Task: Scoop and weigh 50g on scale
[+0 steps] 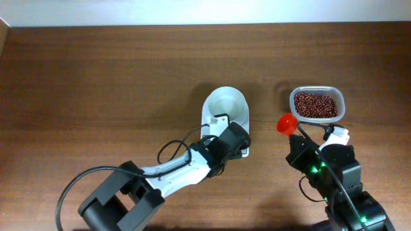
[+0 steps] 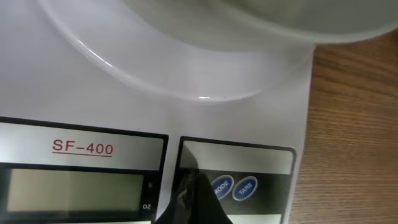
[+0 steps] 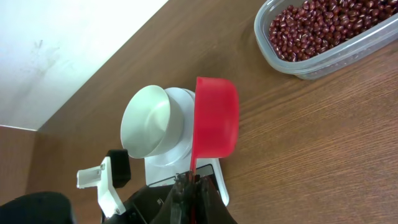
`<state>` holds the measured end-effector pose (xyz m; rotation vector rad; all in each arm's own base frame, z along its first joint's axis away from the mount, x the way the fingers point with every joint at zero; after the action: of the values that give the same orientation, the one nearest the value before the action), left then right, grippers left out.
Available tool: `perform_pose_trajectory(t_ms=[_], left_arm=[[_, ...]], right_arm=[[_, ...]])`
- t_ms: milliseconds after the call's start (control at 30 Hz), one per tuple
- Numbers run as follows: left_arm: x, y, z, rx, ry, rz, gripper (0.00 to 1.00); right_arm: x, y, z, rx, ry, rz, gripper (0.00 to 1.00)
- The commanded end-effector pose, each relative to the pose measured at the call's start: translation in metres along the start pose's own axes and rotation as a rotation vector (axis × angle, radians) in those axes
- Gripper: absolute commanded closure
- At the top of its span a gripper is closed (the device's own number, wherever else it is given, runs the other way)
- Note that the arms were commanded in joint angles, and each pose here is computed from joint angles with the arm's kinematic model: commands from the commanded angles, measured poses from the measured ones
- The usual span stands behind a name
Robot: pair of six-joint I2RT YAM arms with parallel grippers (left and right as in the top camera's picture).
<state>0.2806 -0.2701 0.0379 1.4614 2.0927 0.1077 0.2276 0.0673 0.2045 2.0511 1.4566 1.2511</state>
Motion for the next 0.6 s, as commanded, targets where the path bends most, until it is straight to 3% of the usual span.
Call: perform_pose_trajectory(t_ms=[0, 567], left_arm=[[-0.0036, 0.0004, 0.0025, -0.003, -0.003, 0.006, 1.00], [0.0044, -0.0048, 0.0118, 0.010, 0.029, -0.012, 1.00]], right_arm=[[-0.0009, 0.0039, -0.0014, -0.014, -0.007, -0.010, 0.96], [-0.0010, 0.0039, -0.0014, -0.014, -0.008, -0.010, 0.96]])
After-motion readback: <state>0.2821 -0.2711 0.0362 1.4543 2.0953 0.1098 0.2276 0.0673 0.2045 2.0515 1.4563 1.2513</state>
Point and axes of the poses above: each gripper's point midway between its finger pads, its own z axis out along the fingers, its own x axis along the line the jaws close on, y = z × x, the point moved 2 cm from there along -z, back along the fingers, and after that the axes turned 13 degrees about -z, right-handed, at the moved point
